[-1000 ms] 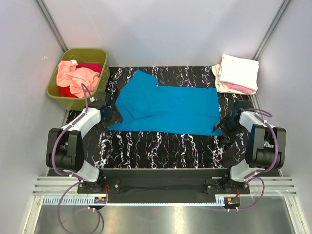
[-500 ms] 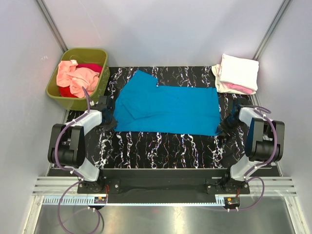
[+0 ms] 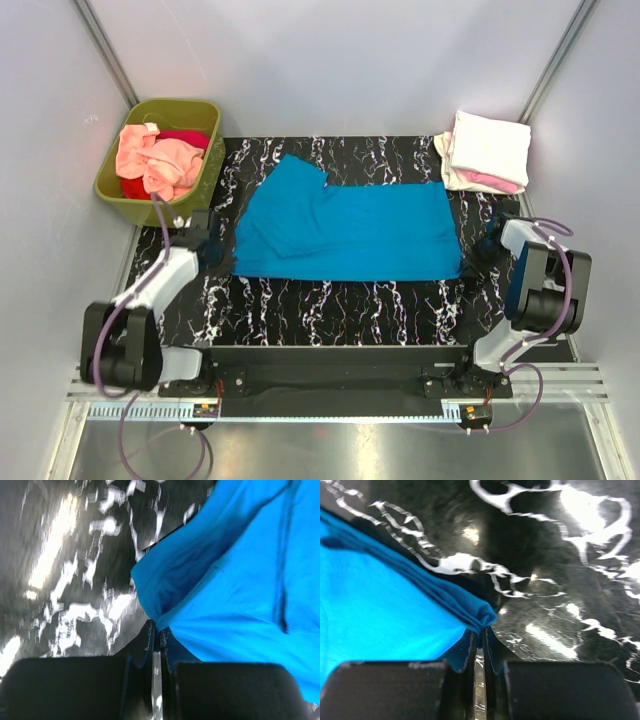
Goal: Fold and stack the t-shirts
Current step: Fold the tshirt
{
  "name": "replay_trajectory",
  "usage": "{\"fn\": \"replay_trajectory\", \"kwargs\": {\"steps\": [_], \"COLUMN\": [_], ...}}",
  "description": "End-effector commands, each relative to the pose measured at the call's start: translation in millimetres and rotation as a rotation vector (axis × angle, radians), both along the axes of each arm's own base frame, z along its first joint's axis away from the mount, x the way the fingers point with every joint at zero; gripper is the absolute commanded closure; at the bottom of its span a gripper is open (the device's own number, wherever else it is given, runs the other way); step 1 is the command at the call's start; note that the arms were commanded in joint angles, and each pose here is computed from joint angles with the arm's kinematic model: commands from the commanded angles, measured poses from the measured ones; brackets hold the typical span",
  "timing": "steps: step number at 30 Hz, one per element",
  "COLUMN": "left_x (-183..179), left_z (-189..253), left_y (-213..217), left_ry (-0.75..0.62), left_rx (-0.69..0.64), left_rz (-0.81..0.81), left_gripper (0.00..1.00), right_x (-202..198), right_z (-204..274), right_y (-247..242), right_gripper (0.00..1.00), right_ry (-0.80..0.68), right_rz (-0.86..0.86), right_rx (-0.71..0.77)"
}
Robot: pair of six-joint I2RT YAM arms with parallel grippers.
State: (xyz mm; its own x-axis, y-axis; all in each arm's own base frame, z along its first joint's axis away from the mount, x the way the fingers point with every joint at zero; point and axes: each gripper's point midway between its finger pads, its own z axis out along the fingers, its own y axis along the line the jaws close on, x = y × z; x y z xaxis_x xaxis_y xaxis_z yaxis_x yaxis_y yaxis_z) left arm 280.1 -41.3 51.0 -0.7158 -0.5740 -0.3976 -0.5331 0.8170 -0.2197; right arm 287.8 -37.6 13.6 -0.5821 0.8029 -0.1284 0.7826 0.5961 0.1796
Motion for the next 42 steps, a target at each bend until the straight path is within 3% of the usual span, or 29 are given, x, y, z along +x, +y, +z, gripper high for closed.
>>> {"fn": "replay_trajectory", "kwargs": {"steps": [1,7,9,10,11,13,15,17,22,23,24,29,31,32,34,35,36,38,42], "left_x": [-31,-71,-80,-91,-95,-102,-99,-97,-71,-67,-64,-45,-39,-38,-36,-37,-39,-43,-54], "left_z": [1,-6,-4,-7,-5,7,28,41,67,65,63,47,39,32,23,14,8,-3,-24], "left_y": [3,-21,-28,-36,-40,-48,-49,-43,-33,-33,-34,-42,-44,-44,-44,-44,-43,-41,-31], "left_ry": [0.020,0.053,0.043,0.064,0.060,0.030,-0.038,-0.072,-0.180,-0.176,-0.177,-0.188,-0.194,-0.176,-0.170,-0.141,-0.128,-0.095,-0.052], "left_rx": [-0.008,-0.092,-0.129,-0.151,-0.164,-0.185,-0.183,-0.155,-0.054,-0.043,-0.041,-0.055,-0.054,-0.048,-0.048,-0.043,-0.040,-0.035,-0.047], "left_rz": [0.030,0.016,0.029,0.004,-0.002,-0.019,-0.030,-0.038,-0.093,-0.094,-0.100,-0.102,-0.101,-0.099,-0.097,-0.094,-0.088,-0.075,-0.035], "left_gripper": [1.00,0.96,0.80,0.75,0.70,0.57,0.49,0.46,0.51,0.55,0.59,0.72,0.75,0.75,0.76,0.77,0.78,0.80,0.82], "right_x": [2,-9,-14,-15,-16,-13,-7,4,40,48,53,57,50,47,34,39,28,22,4], "right_z": [16,14,16,18,21,29,42,57,116,138,138,180,163,179,149,164,137,139,100], "right_y": [-28,-22,-21,-21,-22,-23,-22,-16,49,99,119,277,320,352,382,400,421,442,474], "right_gripper": [1.00,1.00,0.93,0.87,0.62,0.33,0.17,0.14,0.14,0.15,0.16,0.39,0.47,0.51,0.54,0.56,0.58,0.62,0.66], "right_ry": [-0.027,-0.020,-0.024,-0.027,-0.025,-0.048,-0.081,-0.135,-0.316,-0.376,-0.365,-0.464,-0.401,-0.442,-0.323,-0.357,-0.279,-0.258,-0.162], "right_rz": [-0.032,-0.037,-0.027,-0.023,-0.025,-0.024,-0.015,0.006,0.239,0.376,0.429,0.842,0.959,1.028,1.112,1.142,1.188,1.216,1.249], "right_rx": [-0.116,-0.089,-0.089,-0.094,-0.100,-0.106,-0.101,-0.088,-0.150,-0.131,-0.130,-0.026,0.067,0.105,0.145,0.158,0.171,0.200,0.240]}}
